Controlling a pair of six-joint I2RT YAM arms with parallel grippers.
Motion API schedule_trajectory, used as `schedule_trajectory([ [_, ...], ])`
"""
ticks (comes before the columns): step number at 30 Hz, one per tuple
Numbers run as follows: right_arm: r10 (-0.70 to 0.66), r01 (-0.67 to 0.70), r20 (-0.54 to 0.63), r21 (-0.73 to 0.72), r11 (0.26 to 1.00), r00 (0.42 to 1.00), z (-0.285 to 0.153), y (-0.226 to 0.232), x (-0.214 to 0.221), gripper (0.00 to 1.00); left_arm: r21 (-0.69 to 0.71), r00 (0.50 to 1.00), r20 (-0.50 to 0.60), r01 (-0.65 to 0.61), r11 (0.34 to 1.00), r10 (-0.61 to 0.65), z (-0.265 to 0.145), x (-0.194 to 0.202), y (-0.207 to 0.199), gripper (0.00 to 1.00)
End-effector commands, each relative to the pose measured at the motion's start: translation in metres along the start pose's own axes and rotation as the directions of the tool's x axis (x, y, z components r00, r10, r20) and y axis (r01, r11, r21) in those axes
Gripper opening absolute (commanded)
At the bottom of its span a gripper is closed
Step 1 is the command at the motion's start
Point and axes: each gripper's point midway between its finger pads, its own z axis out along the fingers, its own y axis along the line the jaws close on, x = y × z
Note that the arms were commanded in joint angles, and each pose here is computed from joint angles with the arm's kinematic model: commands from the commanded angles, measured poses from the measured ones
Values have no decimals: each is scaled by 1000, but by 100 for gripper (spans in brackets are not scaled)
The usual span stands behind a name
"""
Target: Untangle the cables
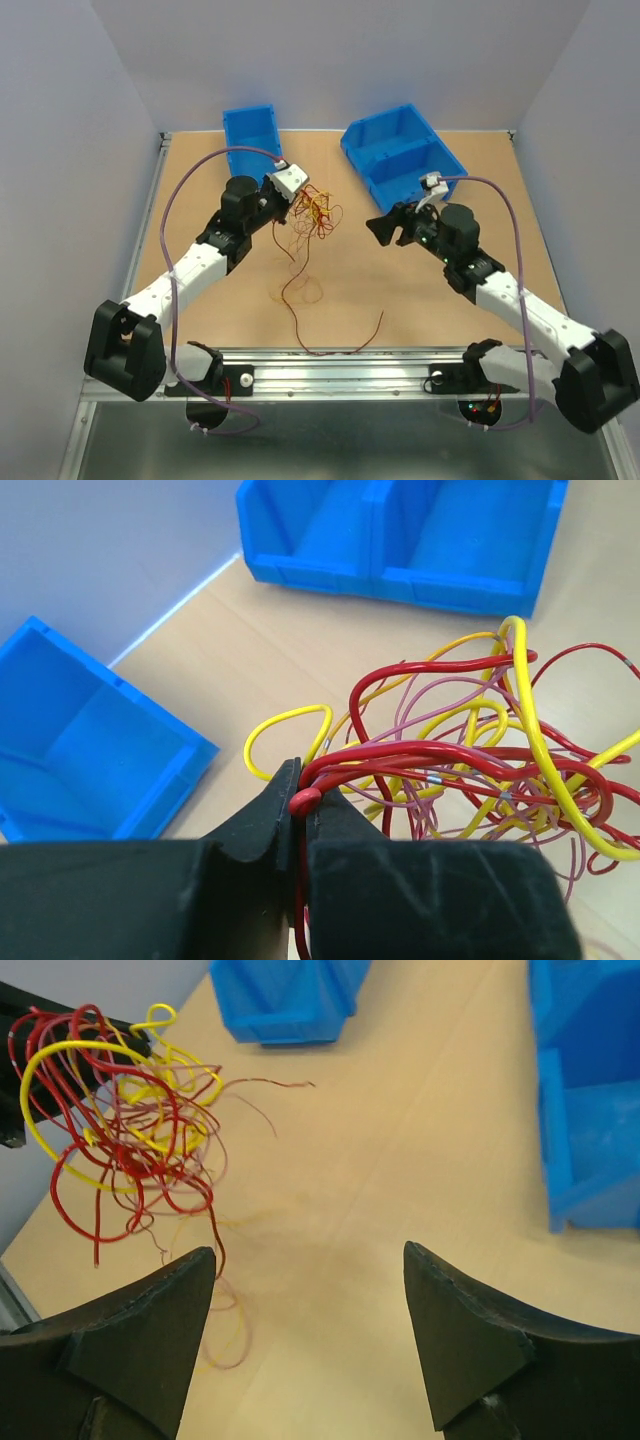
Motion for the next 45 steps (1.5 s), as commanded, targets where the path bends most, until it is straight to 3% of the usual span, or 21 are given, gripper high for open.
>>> schedule_trajectory([
  [1, -121, 160, 161, -259, 953, 980, 15, 45, -24, 81, 42, 996, 67, -57, 997, 54, -2, -16, -13, 0],
  [2, -128, 163, 130, -313, 936, 983, 22, 48, -8, 81, 55, 995, 75, -65, 996, 61, -2, -17, -18, 0],
  [7, -138, 230, 210, -516, 825, 968, 16, 87, 24, 81, 93, 996, 74, -66, 993, 59, 0, -14, -31, 0],
  [11, -113, 195, 179, -553, 810, 977, 31, 102, 36, 76, 142, 994, 79, -81, 987, 70, -1, -11, -48, 0],
  [13, -108, 179, 161, -542, 821, 981, 40, 103, 45, 49, 167, 992, 87, -103, 981, 89, -2, -12, -57, 0],
  [15, -89, 162, 167, -494, 855, 982, 46, 94, 47, 9, 183, 990, 93, -117, 976, 102, -4, -11, -61, 0],
  [17, -67, 138, 195, -374, 917, 978, 45, 68, 51, 1, 131, 988, 110, -123, 984, 109, -5, -15, -53, 1],
  [18, -63, 134, 223, -322, 937, 973, 44, 58, 47, 1, 83, 988, 107, -118, 990, 109, -5, -15, -44, 1],
  [20, -33, 83, 316, -146, 986, 948, 36, 28, 25, 1, -231, 997, 42, -58, 971, 70, -9, -11, 12, 2],
  [22, -5, 7, 330, -6, 1000, 944, 20, -3, 31, 1, -499, 1000, -8, -20, 867, 19, -23, 0, 70, 2],
  [23, 8, -46, 406, 84, 995, 914, 5, -18, 11, 0, -540, 1000, -4, -5, 842, 3, -26, -1, 85, 2],
  [26, -10, -82, 394, 215, 973, 919, -13, -42, 15, 0, -625, 1000, -5, 14, 780, -22, -41, 8, 115, 2],
  [30, -41, -99, 428, 300, 949, 903, -40, -57, 6, 0, -689, 999, 31, 12, 725, 13, -63, -8, 127, 5],
  [35, -33, -231, 527, 427, 874, 849, -81, -89, -1, 0, -772, 999, 43, 17, 636, 26, -89, -15, 140, 13],
  [38, -32, -270, 558, 450, 851, 829, -101, -96, -2, 0, -823, 998, 63, 39, 566, 24, -108, -17, 149, 28],
  [39, -38, -261, 539, 466, 845, 841, -104, -100, 5, 1, -829, 996, 83, 53, 557, 29, -114, -23, 150, 28],
  [41, -50, -211, 534, 415, 885, 844, -106, -87, 0, 2, -778, 990, 134, 72, 624, 52, -108, -34, 141, 28],
  [42, -63, -159, 511, 379, 911, 857, -103, -77, 1, 29, -726, 986, 151, 59, 685, 75, -107, -37, 128, 28],
  [43, -76, -108, 490, 337, 935, 869, -99, -67, 1, 46, -661, 980, 169, 35, 749, 103, -101, -41, 114, 28],
  [44, -97, -10, 444, 233, 972, 891, -90, -43, 5, 58, -522, 965, 215, -18, 853, 152, -86, -50, 87, 29],
  [45, -109, 36, 420, 178, 983, 901, -84, -32, 8, 69, -452, 957, 237, -42, 891, 166, -87, -51, 69, 35],
])
